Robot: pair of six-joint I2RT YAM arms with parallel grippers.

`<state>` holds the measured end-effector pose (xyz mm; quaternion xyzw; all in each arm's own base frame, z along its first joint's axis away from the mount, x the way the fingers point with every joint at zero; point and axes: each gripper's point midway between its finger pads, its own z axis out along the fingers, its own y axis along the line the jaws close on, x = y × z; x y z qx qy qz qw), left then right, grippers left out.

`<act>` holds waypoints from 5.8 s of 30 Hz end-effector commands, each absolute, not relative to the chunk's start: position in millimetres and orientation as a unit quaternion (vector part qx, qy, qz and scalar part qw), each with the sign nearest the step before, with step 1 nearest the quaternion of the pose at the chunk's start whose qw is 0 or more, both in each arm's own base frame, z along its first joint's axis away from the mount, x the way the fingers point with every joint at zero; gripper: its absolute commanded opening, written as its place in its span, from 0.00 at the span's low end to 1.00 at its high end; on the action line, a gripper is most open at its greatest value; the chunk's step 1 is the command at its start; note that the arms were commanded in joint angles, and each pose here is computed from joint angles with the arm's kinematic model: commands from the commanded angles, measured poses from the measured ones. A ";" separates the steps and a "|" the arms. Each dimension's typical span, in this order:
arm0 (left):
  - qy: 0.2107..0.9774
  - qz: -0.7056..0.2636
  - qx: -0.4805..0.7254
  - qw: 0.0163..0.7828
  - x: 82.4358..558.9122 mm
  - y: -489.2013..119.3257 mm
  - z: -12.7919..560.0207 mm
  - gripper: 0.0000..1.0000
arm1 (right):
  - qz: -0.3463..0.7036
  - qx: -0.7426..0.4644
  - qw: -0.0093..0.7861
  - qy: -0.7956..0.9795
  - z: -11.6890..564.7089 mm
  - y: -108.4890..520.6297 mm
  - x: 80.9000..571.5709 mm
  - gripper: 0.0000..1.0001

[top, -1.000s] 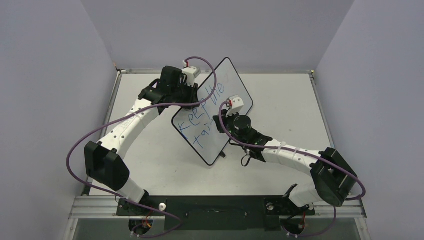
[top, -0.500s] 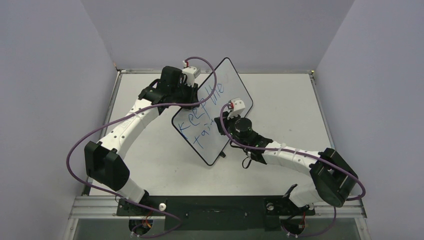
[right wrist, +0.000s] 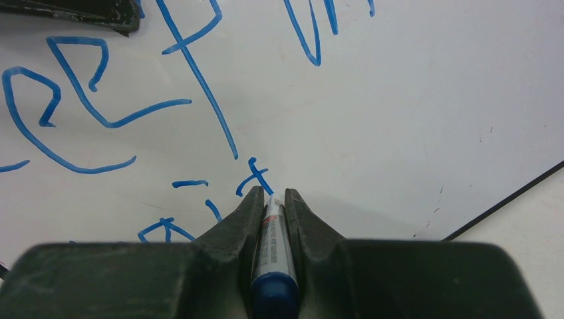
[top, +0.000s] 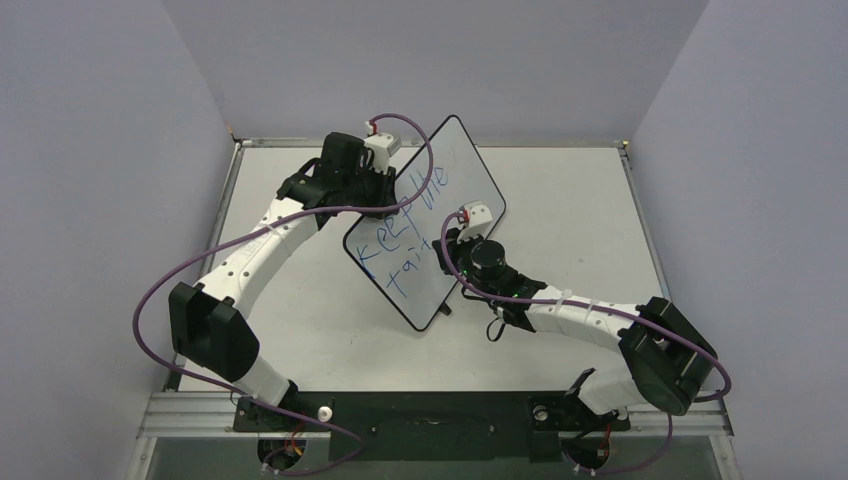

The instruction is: Write a sentence on the whiteboard

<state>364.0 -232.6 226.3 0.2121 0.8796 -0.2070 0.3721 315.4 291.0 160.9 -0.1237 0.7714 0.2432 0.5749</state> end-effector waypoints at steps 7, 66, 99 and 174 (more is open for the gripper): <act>0.897 -0.157 0.261 0.321 348.6 -230.8 177.1 0.00 | 0.238 -0.134 0.570 0.775 166.1 298.7 316.6 0.00; 0.897 -0.156 0.261 0.321 348.9 -230.7 176.6 0.00 | 0.232 -0.123 0.606 0.751 222.7 310.2 353.4 0.00; 0.898 -0.155 0.261 0.319 348.7 -231.0 175.5 0.00 | 0.234 -0.118 0.566 0.781 170.3 296.1 331.9 0.00; 0.894 -0.156 0.261 0.328 348.0 -230.6 182.4 0.00 | 0.275 -0.097 0.581 0.760 208.0 255.6 298.1 0.00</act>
